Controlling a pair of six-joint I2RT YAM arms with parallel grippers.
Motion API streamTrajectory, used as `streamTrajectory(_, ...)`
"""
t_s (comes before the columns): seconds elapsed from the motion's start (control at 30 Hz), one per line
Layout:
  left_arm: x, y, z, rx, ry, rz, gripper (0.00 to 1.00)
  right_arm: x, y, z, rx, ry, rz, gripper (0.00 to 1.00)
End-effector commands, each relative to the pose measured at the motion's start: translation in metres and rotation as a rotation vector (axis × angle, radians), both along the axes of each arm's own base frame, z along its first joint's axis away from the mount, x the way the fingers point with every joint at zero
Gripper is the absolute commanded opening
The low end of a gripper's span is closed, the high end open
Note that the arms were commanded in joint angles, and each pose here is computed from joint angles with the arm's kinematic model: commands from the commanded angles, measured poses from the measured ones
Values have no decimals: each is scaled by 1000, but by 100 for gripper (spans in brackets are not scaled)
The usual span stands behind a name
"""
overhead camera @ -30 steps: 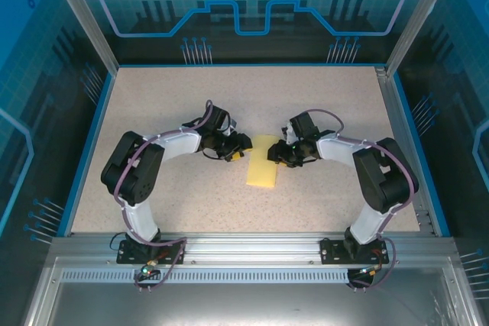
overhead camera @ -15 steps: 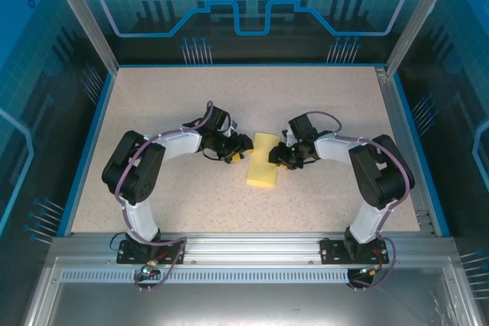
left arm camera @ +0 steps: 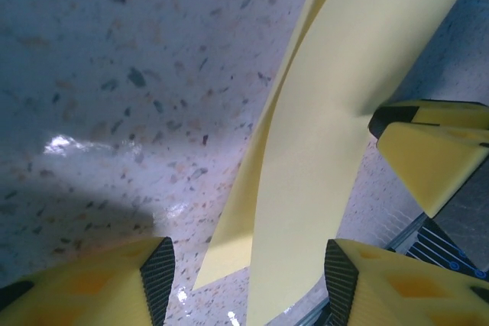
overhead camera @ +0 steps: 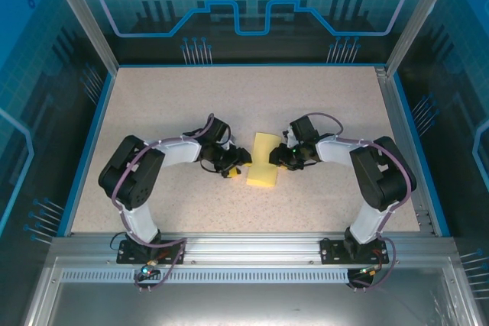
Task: Fold a paper plane with a square sheet of paper (pick it up from the middle)
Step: Fold the triangle a second time at the center of the table.
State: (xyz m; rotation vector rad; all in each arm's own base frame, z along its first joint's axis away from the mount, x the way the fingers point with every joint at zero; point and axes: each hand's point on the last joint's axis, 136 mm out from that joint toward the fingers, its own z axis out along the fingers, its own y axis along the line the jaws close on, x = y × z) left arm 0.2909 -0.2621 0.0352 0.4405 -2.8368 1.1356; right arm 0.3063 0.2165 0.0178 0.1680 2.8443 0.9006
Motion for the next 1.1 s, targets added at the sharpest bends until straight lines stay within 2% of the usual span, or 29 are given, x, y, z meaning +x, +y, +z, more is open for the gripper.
streamTrajectory(0.0,-9,-13,14,-70,24,-5,57,-19,-11,-20,-45,78,-5,36)
streamTrajectory(0.63,-2,-30,-1,-88,53,-19,55,-18,-11,-23,-48,85,-6,36)
streamTrajectory(0.77,4,-33,4,-110,32,-17,51,-18,-12,-24,-45,86,-6,36)
streamTrajectory(1.07,26,-40,9,-116,8,7,52,-16,-8,-21,-28,79,-2,36)
